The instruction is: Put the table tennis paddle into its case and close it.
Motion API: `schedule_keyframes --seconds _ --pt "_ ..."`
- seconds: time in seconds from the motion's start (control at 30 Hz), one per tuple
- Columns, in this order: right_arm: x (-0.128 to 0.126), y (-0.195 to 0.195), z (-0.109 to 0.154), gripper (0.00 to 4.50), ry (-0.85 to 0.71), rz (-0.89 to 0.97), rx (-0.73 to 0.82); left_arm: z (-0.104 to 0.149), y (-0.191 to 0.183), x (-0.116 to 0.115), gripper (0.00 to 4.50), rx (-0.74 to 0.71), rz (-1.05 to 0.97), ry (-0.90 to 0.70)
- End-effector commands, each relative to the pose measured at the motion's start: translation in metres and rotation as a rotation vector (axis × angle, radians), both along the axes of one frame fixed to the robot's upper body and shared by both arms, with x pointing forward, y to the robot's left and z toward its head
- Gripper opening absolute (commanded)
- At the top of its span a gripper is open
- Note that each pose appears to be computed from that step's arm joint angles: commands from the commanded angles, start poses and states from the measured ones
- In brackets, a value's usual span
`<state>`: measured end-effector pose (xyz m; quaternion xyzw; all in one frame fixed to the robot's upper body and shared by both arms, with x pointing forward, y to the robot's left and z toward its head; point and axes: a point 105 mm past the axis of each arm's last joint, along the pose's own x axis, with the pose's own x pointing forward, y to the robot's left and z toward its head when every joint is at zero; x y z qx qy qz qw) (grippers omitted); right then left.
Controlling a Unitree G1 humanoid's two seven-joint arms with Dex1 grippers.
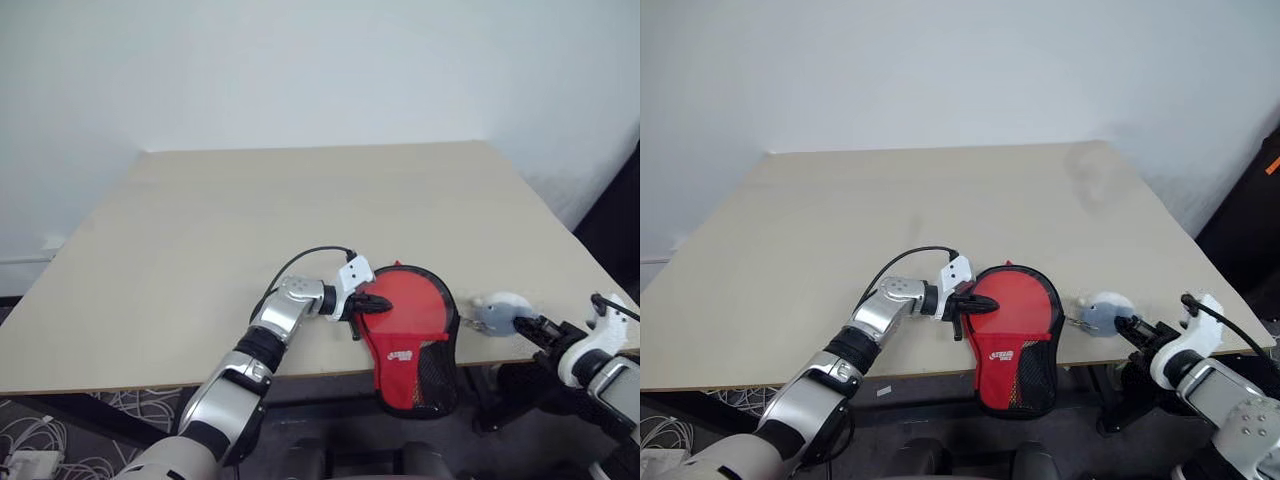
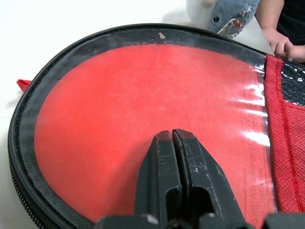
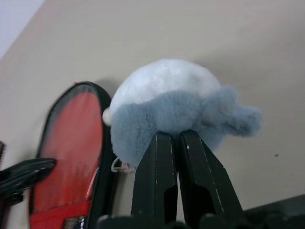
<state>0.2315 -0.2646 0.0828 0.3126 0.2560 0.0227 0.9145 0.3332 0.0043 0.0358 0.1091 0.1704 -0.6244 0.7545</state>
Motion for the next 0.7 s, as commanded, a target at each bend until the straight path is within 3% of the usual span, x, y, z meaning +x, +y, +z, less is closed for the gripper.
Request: schedule_keyframes --seconds 0.03,0.4,0.7 --pt "-0.022 -0.018 0.011 0.02 -0.035 -0.010 -0.019 -0.034 0.012 -0.010 0.00 0.121 -0.002 0.083" --pt "-0.079 -0.020 -0.003 0.02 0.052 0.148 0.056 -0.033 0.005 -0.011 0.00 0.118 -0.017 0.079" --pt "-0.100 -0.017 -0.013 0.02 0.110 0.312 0.013 -0.032 0.005 -0.009 0.00 0.120 -0.011 0.076"
